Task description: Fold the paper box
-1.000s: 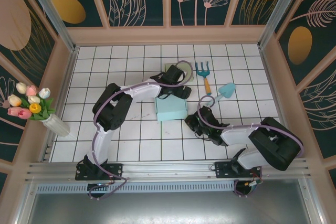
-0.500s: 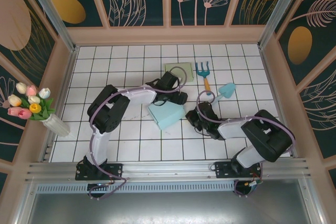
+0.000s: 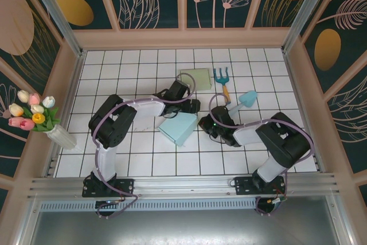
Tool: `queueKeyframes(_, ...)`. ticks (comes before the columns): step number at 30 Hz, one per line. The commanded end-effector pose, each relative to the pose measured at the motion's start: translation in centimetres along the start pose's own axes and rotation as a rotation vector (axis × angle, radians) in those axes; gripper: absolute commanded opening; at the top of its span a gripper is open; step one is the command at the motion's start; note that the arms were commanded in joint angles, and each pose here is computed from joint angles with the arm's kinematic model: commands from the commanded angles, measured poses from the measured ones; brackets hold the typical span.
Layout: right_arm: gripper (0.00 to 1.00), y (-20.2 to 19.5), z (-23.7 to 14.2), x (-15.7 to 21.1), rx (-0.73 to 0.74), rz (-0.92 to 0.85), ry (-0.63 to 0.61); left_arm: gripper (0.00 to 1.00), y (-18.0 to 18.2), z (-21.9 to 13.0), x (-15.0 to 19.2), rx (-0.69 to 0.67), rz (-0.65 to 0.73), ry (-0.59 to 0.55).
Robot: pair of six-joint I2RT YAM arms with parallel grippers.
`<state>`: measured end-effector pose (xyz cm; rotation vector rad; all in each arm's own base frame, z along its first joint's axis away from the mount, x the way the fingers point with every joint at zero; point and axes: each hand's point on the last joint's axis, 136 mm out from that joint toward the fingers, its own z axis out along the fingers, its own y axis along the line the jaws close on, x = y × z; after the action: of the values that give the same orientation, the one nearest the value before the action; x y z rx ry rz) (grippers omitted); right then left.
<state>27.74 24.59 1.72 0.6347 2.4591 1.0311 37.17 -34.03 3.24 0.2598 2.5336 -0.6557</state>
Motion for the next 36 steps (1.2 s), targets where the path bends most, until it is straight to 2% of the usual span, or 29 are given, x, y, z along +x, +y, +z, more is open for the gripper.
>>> queueKeyframes(1,0.0,0.2,1.3,3.5,0.007,-0.096,0.154,0.84,-3.3,-0.5,-0.7,0.13,-0.095,-0.034)
queueKeyframes(7,0.0,1.4,1.8,3.1,-0.032,-0.15,0.145,0.84,-5.7,-1.1,0.5,0.274,-0.172,-0.018)
queueKeyframes(11,0.0,3.5,1.6,3.0,-0.106,-0.169,0.142,0.84,-7.3,-1.2,1.8,0.287,-0.17,-0.009)
queueKeyframes(14,0.0,4.3,1.3,2.8,-0.132,-0.168,0.135,0.84,-7.5,-1.5,1.5,0.289,-0.19,-0.028)
queueKeyframes(18,0.0,2.9,1.0,2.4,-0.069,-0.14,0.111,0.87,-3.9,-2.4,-1.0,0.068,-0.17,-0.126)
queueKeyframes(24,0.0,-0.3,0.2,0.7,0.028,-0.097,0.077,0.9,2.1,-4.3,-4.5,-0.095,-0.259,-0.228)
queueKeyframes(32,0.0,-1.7,-2.3,-1.5,0.142,-0.154,-0.005,0.94,7.4,-7.0,-6.2,-0.203,-0.333,-0.304)
queueKeyframes(36,0.0,-1.9,-3.5,0.1,0.151,-0.19,0.015,0.94,8.3,-9.8,-4.2,-0.187,-0.348,-0.327)
